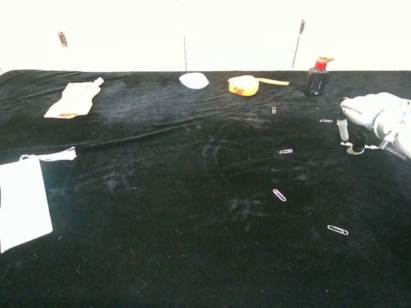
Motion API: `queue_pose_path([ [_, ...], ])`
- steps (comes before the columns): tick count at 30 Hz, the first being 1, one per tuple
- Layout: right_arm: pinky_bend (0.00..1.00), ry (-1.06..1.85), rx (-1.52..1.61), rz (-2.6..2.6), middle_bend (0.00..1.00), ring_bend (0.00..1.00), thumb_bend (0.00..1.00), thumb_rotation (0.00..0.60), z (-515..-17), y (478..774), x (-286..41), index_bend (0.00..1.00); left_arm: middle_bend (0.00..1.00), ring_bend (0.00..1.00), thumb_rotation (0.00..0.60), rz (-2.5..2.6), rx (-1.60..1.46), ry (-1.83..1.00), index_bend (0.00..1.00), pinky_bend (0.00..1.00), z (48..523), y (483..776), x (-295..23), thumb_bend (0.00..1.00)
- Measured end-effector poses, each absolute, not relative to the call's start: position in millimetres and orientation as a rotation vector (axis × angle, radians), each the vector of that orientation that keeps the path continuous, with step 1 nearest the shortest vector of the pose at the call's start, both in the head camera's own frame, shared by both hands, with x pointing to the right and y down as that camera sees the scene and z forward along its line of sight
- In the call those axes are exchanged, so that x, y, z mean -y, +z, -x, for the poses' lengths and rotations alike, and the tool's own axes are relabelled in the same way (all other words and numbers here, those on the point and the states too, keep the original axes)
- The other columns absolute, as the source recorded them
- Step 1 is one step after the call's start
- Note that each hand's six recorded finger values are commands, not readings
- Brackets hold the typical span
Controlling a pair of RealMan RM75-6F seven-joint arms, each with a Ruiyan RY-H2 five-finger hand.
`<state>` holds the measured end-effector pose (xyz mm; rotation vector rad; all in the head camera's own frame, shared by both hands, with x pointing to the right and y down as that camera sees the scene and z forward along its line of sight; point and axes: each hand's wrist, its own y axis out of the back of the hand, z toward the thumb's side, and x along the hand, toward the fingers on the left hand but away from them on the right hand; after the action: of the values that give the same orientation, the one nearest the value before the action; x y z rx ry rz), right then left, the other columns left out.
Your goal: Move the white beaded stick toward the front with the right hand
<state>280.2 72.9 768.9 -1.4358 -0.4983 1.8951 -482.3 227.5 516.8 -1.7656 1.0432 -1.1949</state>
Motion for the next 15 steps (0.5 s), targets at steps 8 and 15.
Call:
queue_pose_path([
  [8, 0.0, 1.905, 0.498, 1.438, 0.0, 0.0, 0.33, 0.6, -279.0, 770.7, -72.7, 0.52, 0.08, 0.08, 0.6, 1.77, -1.044, -1.19, 0.01, 0.05, 482.4, 516.2, -228.0, 0.62],
  [15, 0.0, 1.915, 0.496, 1.436, 0.0, 0.0, 0.36, 0.6, -277.9, 772.8, -73.1, 0.56, 0.08, 0.08, 0.6, 1.774, -1.046, -1.184, 0.01, 0.05, 482.1, 515.7, -228.3, 0.62],
])
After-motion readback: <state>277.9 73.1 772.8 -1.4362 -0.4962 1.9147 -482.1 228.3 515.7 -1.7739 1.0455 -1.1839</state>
